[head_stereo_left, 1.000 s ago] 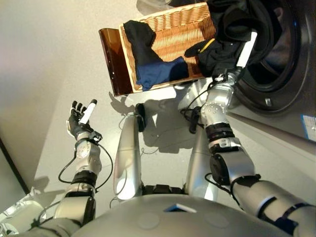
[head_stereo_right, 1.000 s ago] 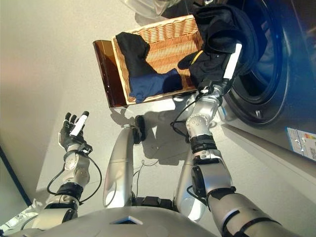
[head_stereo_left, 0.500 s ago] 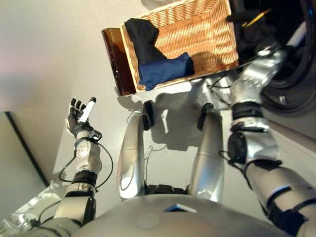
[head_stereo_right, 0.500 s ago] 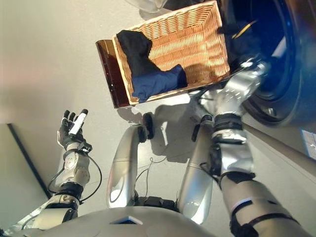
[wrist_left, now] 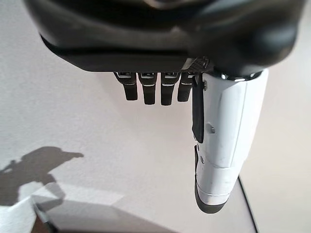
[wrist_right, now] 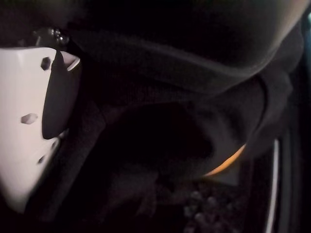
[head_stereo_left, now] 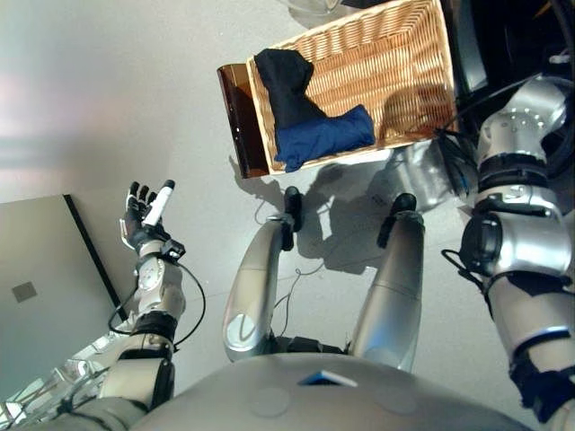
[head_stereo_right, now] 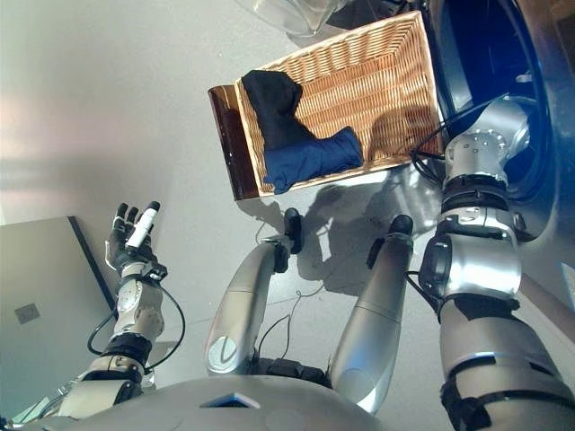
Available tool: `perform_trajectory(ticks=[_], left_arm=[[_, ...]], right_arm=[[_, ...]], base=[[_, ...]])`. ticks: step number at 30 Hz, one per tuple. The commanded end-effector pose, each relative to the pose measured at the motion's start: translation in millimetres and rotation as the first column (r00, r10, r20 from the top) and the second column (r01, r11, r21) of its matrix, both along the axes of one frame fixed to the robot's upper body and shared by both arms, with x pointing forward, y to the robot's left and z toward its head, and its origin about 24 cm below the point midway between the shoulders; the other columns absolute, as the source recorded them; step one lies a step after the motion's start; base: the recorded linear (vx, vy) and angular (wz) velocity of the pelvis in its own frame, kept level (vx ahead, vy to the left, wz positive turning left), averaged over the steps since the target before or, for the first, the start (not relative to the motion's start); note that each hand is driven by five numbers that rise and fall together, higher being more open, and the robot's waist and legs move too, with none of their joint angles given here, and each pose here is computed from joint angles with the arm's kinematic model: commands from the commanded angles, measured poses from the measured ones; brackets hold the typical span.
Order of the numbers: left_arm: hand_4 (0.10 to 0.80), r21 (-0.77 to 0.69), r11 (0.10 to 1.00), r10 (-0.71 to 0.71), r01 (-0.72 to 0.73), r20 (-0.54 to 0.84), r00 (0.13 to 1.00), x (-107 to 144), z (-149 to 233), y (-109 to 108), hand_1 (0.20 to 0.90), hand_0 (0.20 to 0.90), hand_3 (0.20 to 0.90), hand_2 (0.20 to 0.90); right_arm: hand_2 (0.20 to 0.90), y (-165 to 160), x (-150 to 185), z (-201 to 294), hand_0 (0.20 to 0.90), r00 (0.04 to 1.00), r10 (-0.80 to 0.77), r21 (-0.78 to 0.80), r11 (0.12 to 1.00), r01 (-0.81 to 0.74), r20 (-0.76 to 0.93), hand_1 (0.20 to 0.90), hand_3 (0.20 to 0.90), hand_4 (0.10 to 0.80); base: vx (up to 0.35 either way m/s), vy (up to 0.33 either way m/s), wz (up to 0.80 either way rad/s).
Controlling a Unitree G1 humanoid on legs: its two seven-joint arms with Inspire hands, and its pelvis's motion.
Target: Pick up the clothes and place them into the washing machine
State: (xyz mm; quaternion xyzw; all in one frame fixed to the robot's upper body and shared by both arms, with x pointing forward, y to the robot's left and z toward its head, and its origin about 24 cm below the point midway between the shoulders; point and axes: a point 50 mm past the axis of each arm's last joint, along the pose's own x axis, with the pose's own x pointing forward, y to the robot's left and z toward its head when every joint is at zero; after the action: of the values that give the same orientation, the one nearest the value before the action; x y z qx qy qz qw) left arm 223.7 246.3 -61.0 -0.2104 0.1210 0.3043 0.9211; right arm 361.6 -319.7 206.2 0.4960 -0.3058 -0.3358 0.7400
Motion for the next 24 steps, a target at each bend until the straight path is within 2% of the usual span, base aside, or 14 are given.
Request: perform_trajectory(ticks=[1, 7, 8, 16, 18, 20, 23, 24], left_arm=[[0.8, 0.081, 0.994, 0.068, -0.07, 0.034, 0.997, -4.8, 8.0, 29.2, 0.9, 0.9, 0.9, 0.9], [0.8, 0.058, 0.997, 0.046, -0.047, 0.006, 0.999, -2.6, 2.2, 22.9, 0.9, 0.9, 0.9, 0.9], [0.8, 0.047, 0.998, 0.039, -0.04, 0.005, 0.999, -0.7, 1.5, 20.5, 0.9, 0.9, 0.9, 0.9], [0.8, 0.042, 0.999, 0.011, -0.008, -0.057, 0.998, -2.2, -8.0, 14.1, 0.9, 0.9, 0.9, 0.9], [0.8, 0.049, 0.999, 0.007, -0.002, -0.103, 0.995, -4.2, -13.2, 14.2, 0.9, 0.9, 0.9, 0.9], [0.8, 0.052, 0.999, -0.001, 0.006, -0.112, 0.994, -4.2, -14.1, 13.2, 0.9, 0.9, 0.9, 0.9], [0.8, 0.081, 0.996, -0.021, 0.034, -0.163, 0.986, -9.4, -19.7, 13.7, 0.9, 0.9, 0.9, 0.9], [0.8, 0.092, 0.994, -0.043, 0.063, -0.209, 0.977, -15.0, -25.7, 13.6, 0.9, 0.9, 0.9, 0.9]], right_arm=[[0.9, 7.6, -10.8, 90.9, 0.9, 0.971, 0.008, -0.314, 0.947, 0.069, 0.237, 0.9, 0.9, 0.8], [0.9, 36.0, 12.3, 33.0, 0.9, 0.993, 0.105, -0.271, 0.958, -0.088, 0.047, 0.9, 0.9, 0.8], [0.9, 48.9, 17.6, 12.7, 0.9, 0.989, 0.149, -0.258, 0.955, -0.148, -0.016, 0.9, 0.9, 0.8], [0.9, 99.3, 17.7, -66.4, 0.9, 0.923, 0.299, -0.215, 0.911, -0.352, -0.243, 0.9, 0.9, 0.8], [0.9, 112.4, 9.5, -99.8, 0.9, 0.867, 0.328, -0.231, 0.872, -0.431, -0.375, 0.9, 0.9, 0.8], [0.9, 118.0, 6.2, -107.9, 0.9, 0.846, 0.347, -0.242, 0.852, -0.464, -0.404, 0.9, 0.9, 0.8], [0.9, 120.4, -6.6, -138.7, 0.9, 0.762, 0.323, -0.303, 0.777, -0.553, -0.561, 0.9, 0.9, 0.8], [0.9, 120.9, -17.9, -163.8, 0.9, 0.66, 0.262, -0.354, 0.677, -0.645, -0.704, 0.9, 0.9, 0.8]], base=[[0.0, 0.0, 0.0], [0.003, -0.002, 0.02], [0.0, 0.0, 0.0], [0.017, -0.023, -0.02], [0.055, -0.053, 0.01], [0.036, -0.034, 0.07], [0.054, -0.023, -0.01], [0.058, -0.008, -0.04]])
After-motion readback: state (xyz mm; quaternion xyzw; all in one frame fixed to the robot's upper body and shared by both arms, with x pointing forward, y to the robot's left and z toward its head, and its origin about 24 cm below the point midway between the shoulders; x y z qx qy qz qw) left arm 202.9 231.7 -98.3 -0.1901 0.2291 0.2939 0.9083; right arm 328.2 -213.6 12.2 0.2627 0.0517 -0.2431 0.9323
